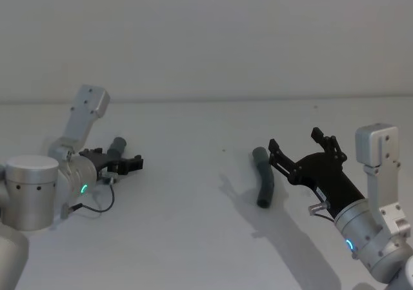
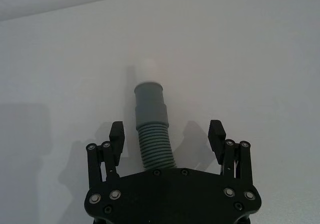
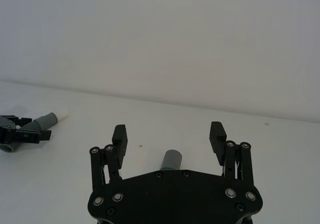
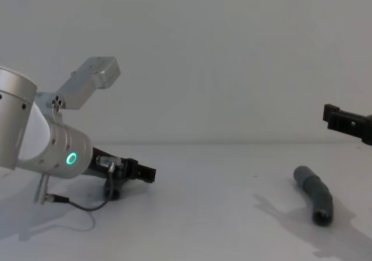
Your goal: Use both hands to pick up one end of the pipe from the table, align the ends, and insert them.
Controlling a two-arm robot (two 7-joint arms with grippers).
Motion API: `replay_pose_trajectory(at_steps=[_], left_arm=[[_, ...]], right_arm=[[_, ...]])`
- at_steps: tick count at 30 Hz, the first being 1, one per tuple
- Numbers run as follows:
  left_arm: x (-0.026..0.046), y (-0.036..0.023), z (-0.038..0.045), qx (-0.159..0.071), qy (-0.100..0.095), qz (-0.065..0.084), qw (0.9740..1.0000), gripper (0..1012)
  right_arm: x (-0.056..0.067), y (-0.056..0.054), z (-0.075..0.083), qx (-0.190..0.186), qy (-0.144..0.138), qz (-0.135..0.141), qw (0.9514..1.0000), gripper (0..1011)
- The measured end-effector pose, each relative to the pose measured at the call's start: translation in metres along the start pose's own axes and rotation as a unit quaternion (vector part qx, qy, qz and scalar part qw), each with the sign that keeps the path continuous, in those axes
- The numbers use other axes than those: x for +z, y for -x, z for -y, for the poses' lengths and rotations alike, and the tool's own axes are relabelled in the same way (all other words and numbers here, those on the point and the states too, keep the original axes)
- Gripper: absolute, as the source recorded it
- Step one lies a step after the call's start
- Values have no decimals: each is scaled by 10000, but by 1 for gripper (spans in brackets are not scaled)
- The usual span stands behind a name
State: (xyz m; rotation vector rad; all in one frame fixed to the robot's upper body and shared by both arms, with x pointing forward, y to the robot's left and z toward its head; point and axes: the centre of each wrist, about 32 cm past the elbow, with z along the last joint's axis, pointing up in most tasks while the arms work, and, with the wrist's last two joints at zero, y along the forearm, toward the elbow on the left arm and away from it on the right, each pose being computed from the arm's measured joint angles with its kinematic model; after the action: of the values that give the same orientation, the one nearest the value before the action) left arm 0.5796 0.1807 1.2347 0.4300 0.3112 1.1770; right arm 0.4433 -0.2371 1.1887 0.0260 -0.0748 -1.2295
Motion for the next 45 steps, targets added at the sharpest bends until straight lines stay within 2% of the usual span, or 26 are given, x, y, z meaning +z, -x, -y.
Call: replay_pose_trajectory(at_steps=[10, 27, 31, 34, 37, 38, 45], left_arm=[[20, -32, 27, 23, -104, -26, 9999, 1001], [27, -58, 55, 71, -140, -16, 9999, 1002], [26, -64, 57, 87, -144, -12, 9999, 919], [25, -72, 58, 104, -147, -8, 9998, 815], [25, -76, 58, 114, -148, -7, 9998, 765], [25, -76, 58, 114, -148, -7, 9998, 719], [25, -78, 60, 117, -150, -9, 9998, 645]], right_arm=[[0, 0, 0, 0, 0, 0, 10000, 1002], [0, 0, 0, 0, 0, 0, 10000, 1002], [0, 0, 0, 0, 0, 0, 10000, 1002], [0, 0, 0, 0, 0, 0, 10000, 1002], [0, 0, 0, 0, 0, 0, 10000, 1002], [0, 0, 0, 0, 0, 1, 10000, 1002], [0, 0, 0, 0, 0, 0, 10000, 1002]])
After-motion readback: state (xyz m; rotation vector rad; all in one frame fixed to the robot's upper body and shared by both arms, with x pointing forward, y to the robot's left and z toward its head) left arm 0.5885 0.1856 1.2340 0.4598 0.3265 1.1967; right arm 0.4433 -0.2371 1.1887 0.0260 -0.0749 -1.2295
